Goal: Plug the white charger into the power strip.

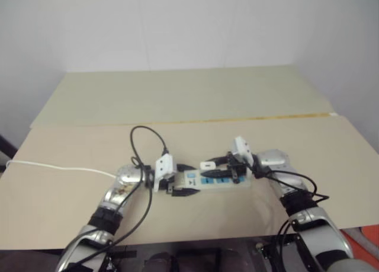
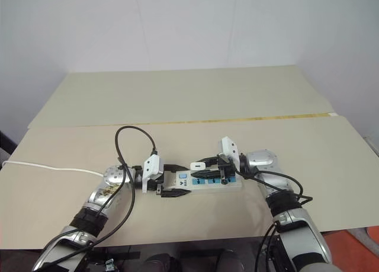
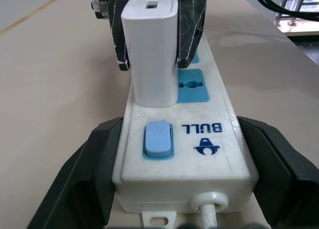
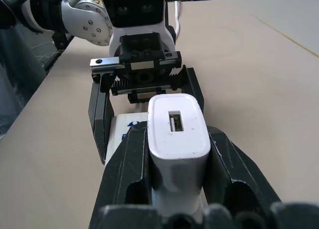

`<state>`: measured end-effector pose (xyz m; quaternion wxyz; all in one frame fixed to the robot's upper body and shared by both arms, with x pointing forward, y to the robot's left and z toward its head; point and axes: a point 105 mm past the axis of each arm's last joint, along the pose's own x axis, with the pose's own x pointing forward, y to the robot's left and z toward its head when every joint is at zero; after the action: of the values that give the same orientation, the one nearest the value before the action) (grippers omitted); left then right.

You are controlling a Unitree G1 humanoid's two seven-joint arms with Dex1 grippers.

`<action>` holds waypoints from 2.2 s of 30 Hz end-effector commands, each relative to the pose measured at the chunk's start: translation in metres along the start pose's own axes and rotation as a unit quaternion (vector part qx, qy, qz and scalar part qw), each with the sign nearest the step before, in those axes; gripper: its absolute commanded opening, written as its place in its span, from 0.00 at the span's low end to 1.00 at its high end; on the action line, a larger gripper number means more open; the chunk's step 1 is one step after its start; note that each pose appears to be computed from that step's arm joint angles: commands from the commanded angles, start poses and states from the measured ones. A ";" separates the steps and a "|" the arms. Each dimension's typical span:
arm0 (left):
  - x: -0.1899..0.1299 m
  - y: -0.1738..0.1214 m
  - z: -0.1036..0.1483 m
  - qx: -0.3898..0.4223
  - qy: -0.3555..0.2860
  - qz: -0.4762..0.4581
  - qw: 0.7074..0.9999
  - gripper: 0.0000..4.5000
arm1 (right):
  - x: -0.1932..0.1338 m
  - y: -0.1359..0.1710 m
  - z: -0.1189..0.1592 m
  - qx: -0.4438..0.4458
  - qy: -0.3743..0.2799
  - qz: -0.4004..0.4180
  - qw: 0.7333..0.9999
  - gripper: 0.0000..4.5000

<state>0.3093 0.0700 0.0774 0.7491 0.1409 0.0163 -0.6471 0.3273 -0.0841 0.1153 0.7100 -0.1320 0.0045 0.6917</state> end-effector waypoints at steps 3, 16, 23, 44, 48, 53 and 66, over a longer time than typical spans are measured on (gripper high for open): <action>-0.011 0.017 -0.021 -0.011 0.044 0.058 0.997 0.72 | -0.004 -0.011 -0.013 0.003 0.046 -0.019 0.999 0.25; -0.009 0.012 -0.017 -0.014 0.037 0.026 0.999 0.72 | -0.005 -0.012 -0.013 0.012 0.035 -0.020 0.999 0.25; -0.008 0.007 -0.015 -0.018 0.034 0.005 0.999 0.72 | -0.012 -0.007 -0.018 0.022 0.036 -0.026 0.999 0.25; -0.008 -0.002 -0.014 -0.021 0.035 -0.022 0.999 0.72 | -0.005 0.009 -0.016 0.040 0.034 0.022 0.998 0.25; -0.008 -0.003 -0.015 -0.021 0.036 -0.020 0.999 0.72 | -0.007 0.008 -0.017 0.042 0.033 0.016 0.998 0.25; -0.008 -0.002 -0.016 -0.022 0.036 -0.018 0.999 0.72 | -0.007 0.007 -0.016 0.040 0.031 0.007 0.999 0.25; -0.007 -0.002 -0.016 -0.023 0.034 -0.018 0.999 0.72 | -0.010 0.004 -0.014 0.040 0.028 -0.001 0.999 0.76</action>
<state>0.3117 0.0705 0.0837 0.7384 0.1448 0.0093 -0.6585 0.3266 -0.0885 0.1131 0.7113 -0.1259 0.0243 0.6911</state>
